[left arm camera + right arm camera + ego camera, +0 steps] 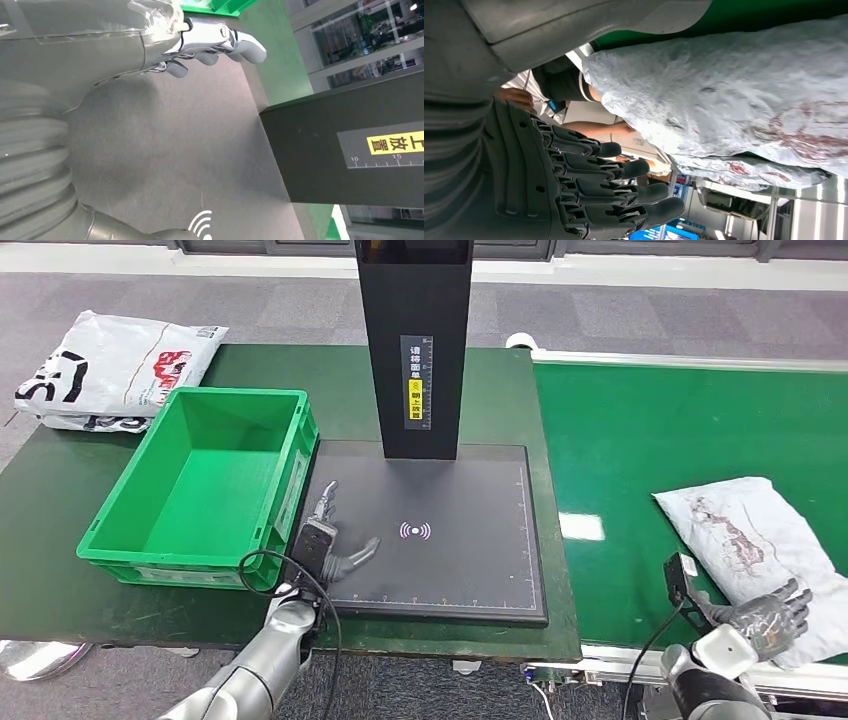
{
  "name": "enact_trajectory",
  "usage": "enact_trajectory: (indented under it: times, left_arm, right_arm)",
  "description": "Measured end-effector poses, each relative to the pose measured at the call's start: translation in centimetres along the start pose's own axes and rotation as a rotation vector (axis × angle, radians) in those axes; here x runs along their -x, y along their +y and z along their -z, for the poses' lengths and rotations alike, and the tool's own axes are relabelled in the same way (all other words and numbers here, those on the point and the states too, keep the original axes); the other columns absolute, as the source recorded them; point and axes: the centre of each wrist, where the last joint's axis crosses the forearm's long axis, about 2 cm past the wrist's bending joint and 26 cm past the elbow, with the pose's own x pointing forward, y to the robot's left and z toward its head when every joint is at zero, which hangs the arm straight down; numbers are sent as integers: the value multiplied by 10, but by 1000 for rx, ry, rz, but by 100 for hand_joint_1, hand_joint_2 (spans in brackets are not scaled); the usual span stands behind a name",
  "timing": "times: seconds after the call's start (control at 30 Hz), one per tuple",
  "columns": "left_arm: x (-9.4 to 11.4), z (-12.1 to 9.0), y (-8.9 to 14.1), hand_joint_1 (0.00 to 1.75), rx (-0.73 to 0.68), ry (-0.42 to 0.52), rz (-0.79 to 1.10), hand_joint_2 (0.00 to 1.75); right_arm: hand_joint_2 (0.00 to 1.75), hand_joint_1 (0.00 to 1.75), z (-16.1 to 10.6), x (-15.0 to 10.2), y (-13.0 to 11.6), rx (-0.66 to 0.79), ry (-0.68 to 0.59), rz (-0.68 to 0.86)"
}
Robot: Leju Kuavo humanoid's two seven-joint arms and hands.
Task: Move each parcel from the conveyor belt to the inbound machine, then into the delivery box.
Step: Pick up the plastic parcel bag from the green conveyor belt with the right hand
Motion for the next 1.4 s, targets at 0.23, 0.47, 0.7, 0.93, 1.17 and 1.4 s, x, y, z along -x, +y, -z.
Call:
enact_trajectory:
  times: [0.23, 0.47, 0.7, 0.93, 1.17, 1.4]
  left_arm:
    - [-1, 0, -2, 0, 1, 0, -5, 175]
    - [-1, 0, -3, 0, 5, 2, -8, 175]
    - [-1, -1, -4, 0, -3, 6, -20, 175]
    - [0, -2, -5, 0, -5, 9, -23, 175]
    - [0, -2, -5, 0, -5, 20, -29, 175]
    - [0, -2, -5, 0, -5, 23, -31, 175]
  right_arm:
    - [175, 0, 0, 3, 2, -2, 2, -7]
    - [175, 0, 0, 7, 4, -5, 7, -10]
    - [175, 0, -2, 13, 9, -25, 7, -53]
    - [175, 0, -2, 13, 11, -66, 15, -97]
    - [175, 0, -4, 10, 13, -163, 20, -151]
    - [175, 0, -4, 8, 12, -168, 19, -150]
